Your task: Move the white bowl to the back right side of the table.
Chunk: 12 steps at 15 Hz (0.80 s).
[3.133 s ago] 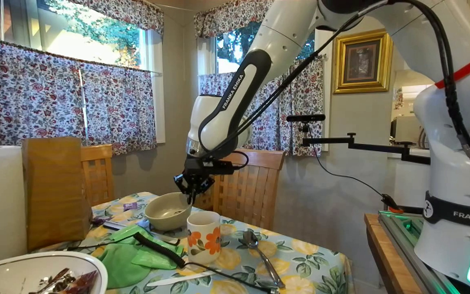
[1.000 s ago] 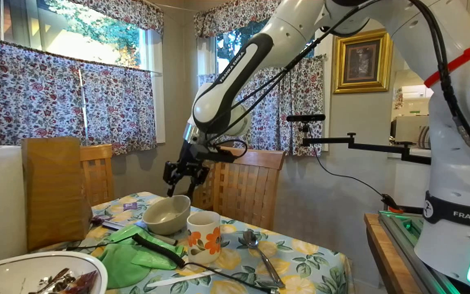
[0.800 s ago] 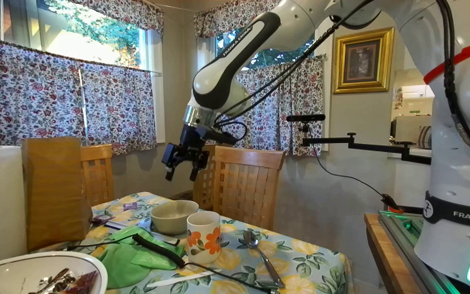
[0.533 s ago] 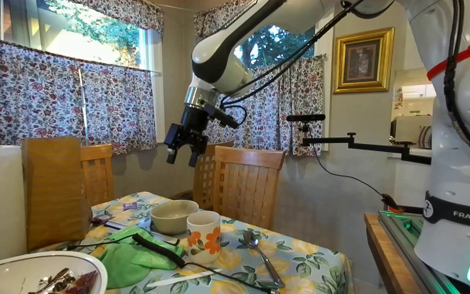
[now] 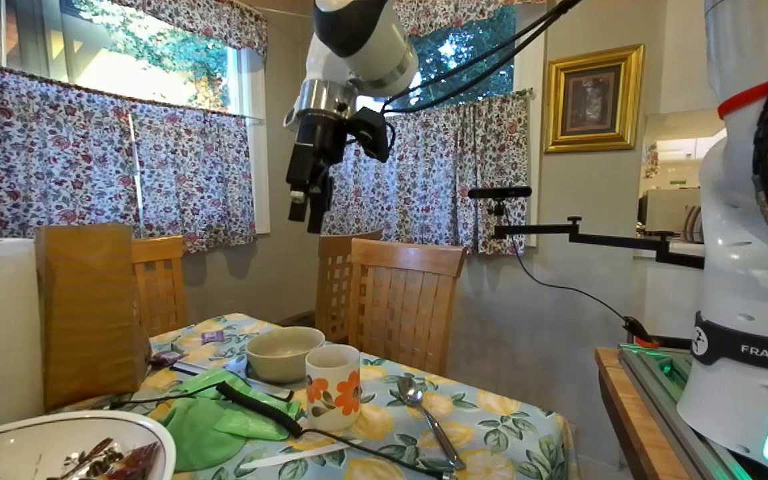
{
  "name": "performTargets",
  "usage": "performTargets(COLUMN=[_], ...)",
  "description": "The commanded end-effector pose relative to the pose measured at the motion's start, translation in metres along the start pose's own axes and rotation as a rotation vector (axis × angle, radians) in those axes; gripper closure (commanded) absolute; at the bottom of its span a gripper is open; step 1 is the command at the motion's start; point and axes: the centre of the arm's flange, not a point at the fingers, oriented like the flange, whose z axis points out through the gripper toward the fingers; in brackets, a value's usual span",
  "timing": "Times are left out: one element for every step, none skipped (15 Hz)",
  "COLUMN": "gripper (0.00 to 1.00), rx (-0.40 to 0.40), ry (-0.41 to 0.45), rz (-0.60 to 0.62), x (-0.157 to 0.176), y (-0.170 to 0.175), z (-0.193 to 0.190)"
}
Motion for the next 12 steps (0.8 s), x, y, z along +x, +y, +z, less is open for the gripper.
performTargets(gripper=[0.0, 0.0, 0.0, 0.0, 0.0, 0.0, 0.0, 0.0, 0.0, 0.0, 0.0, 0.0], rx=[-0.036, -0.039, -0.046, -0.034, -0.028, -0.01, -0.026, -0.025, -0.025, -0.026, -0.026, -0.027], ry=[-0.086, -0.104, -0.095, -0.106, -0.111, -0.114, -0.097, -0.098, -0.098, -0.098, -0.097, -0.096], rz=[-0.173, -0.214, -0.251, -0.289, -0.322, -0.36, -0.284, -0.295, -0.297, -0.294, -0.289, -0.286], x=[-0.008, -0.01, -0.012, -0.012, -0.013, -0.012, -0.003, -0.003, -0.002, -0.003, -0.003, -0.003], y=[-0.035, -0.046, -0.056, -0.066, -0.076, -0.084, -0.078, -0.083, -0.085, -0.083, -0.081, -0.079], z=[-0.014, -0.014, -0.012, -0.01, -0.005, -0.001, -0.003, -0.002, -0.001, -0.001, -0.002, -0.003])
